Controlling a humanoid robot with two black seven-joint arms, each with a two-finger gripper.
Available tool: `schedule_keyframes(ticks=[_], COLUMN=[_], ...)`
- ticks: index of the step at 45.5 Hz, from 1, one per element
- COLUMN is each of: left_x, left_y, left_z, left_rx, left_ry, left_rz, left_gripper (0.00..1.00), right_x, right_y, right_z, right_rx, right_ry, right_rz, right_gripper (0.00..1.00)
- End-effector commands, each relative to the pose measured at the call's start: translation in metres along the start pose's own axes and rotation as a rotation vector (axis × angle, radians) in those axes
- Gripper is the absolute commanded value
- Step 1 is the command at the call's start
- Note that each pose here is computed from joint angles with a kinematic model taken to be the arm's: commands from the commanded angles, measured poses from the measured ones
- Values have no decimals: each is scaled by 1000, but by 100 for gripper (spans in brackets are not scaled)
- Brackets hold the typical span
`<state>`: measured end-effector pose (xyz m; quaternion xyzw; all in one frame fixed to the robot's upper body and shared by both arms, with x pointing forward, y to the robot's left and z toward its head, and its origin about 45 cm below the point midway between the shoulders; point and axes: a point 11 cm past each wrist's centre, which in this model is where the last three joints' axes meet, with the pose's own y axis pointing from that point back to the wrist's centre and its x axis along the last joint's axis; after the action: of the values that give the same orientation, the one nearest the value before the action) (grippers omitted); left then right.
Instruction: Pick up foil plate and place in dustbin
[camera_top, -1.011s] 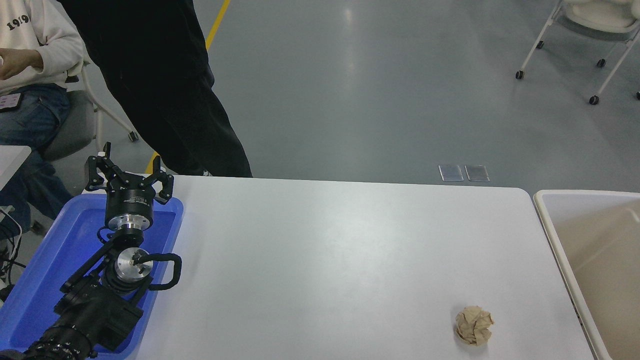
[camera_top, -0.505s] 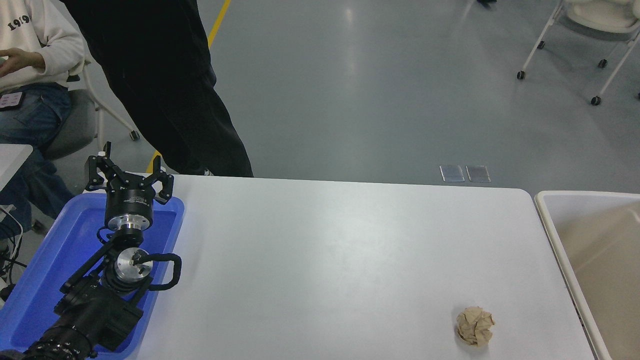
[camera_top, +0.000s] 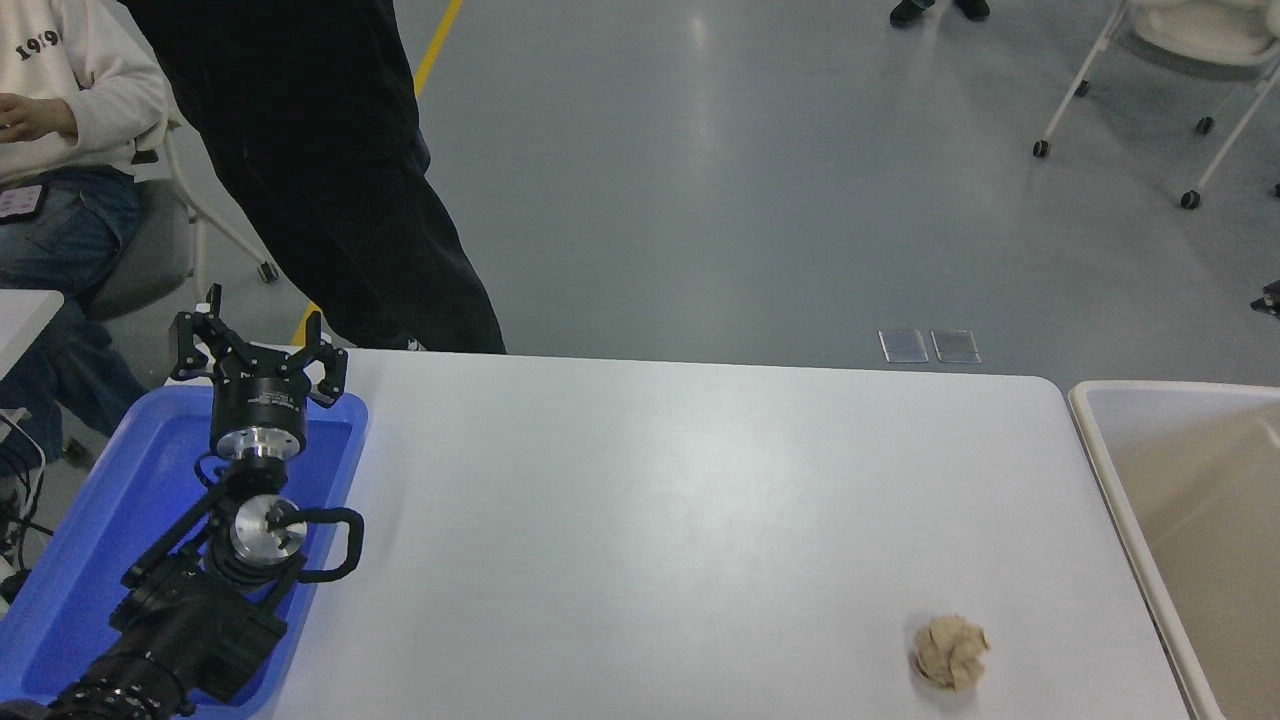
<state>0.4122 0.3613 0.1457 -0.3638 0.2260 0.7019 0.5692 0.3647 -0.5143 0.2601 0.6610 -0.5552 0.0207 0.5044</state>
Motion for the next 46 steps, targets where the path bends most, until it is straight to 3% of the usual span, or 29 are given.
schedule_keyframes(ticks=[1,22,29,46], left_x=[0,0,0,0], left_y=[0,0,0,0], left_z=[0,0,0,0], left_rx=[0,0,0,0], left_ry=[0,0,0,0], left_rz=[0,0,0,0], left_gripper=[99,99,99,99], right_x=[-47,-43,-59,-112], right_y=[40,60,70,105], right_z=[-46,-106,-142,-184], right_rx=[119,41,85,77], right_ry=[189,603,703,833], right_rz=[-166,-207,-235,-520], right_gripper=[100,100,100,100])
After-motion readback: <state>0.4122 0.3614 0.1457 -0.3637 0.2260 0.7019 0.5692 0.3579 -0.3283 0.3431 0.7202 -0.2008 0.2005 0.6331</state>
